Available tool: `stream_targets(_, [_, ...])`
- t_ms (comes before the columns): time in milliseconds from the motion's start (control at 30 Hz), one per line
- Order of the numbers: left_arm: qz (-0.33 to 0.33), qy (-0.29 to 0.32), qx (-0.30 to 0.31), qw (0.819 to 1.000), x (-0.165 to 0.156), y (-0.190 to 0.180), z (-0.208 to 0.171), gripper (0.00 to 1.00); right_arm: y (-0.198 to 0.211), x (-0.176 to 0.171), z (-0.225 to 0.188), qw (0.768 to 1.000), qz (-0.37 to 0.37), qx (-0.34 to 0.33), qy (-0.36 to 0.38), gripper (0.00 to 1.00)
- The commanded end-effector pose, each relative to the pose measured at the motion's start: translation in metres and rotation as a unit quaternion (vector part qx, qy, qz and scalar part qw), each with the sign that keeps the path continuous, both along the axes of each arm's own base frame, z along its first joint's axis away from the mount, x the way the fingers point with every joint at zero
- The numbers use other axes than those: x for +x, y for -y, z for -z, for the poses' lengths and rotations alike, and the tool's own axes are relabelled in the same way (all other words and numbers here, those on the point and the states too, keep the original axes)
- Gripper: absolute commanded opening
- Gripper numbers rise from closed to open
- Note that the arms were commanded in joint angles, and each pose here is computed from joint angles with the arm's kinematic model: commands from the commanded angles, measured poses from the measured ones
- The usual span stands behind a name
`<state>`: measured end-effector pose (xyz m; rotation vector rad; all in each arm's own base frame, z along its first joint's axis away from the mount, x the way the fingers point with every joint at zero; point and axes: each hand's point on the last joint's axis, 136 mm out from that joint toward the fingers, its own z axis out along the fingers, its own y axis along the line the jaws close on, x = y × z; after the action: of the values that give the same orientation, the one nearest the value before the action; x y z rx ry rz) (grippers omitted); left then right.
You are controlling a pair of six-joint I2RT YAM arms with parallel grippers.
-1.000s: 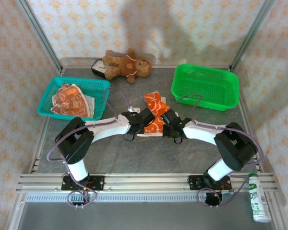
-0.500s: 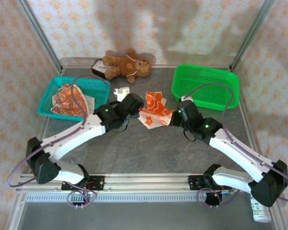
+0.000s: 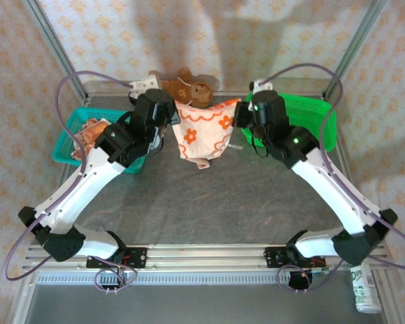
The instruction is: Fold and stack the towels
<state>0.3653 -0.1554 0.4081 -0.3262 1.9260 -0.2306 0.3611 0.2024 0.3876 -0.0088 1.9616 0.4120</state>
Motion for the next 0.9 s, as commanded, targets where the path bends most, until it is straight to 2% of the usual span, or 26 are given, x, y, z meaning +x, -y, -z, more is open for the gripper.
stream_targets(0, [0.016, 0.028, 0.027, 0.999, 0.021, 0.0, -0.031, 0.0, -0.004, 0.027, -0.028, 0.999, 0.002, -0.01, 0.033, 0.0])
stream_targets(200, [0.021, 0.059, 0.023, 0.998, 0.056, -0.004, -0.07, 0.0, -0.013, 0.069, -0.071, 0.997, 0.009, -0.006, 0.077, 0.0])
stream_targets(333, [0.022, 0.051, 0.018, 0.998, 0.077, -0.007, -0.074, 0.0, -0.02, 0.088, -0.086, 0.996, 0.007, -0.006, 0.089, 0.0])
stream_targets(433, [0.022, 0.052, 0.01, 0.998, 0.08, -0.01, -0.08, 0.0, -0.023, 0.093, -0.101, 0.995, 0.004, -0.001, 0.096, 0.0])
stream_targets(667, [0.042, 0.077, -0.036, 0.996, 0.04, -0.018, -0.111, 0.0, -0.026, 0.053, -0.144, 0.99, -0.045, 0.05, 0.122, 0.0])
stream_targets(867, [0.072, 0.087, -0.068, 0.991, -0.009, -0.015, -0.128, 0.0, -0.04, -0.005, -0.151, 0.984, -0.114, 0.032, 0.129, 0.0])
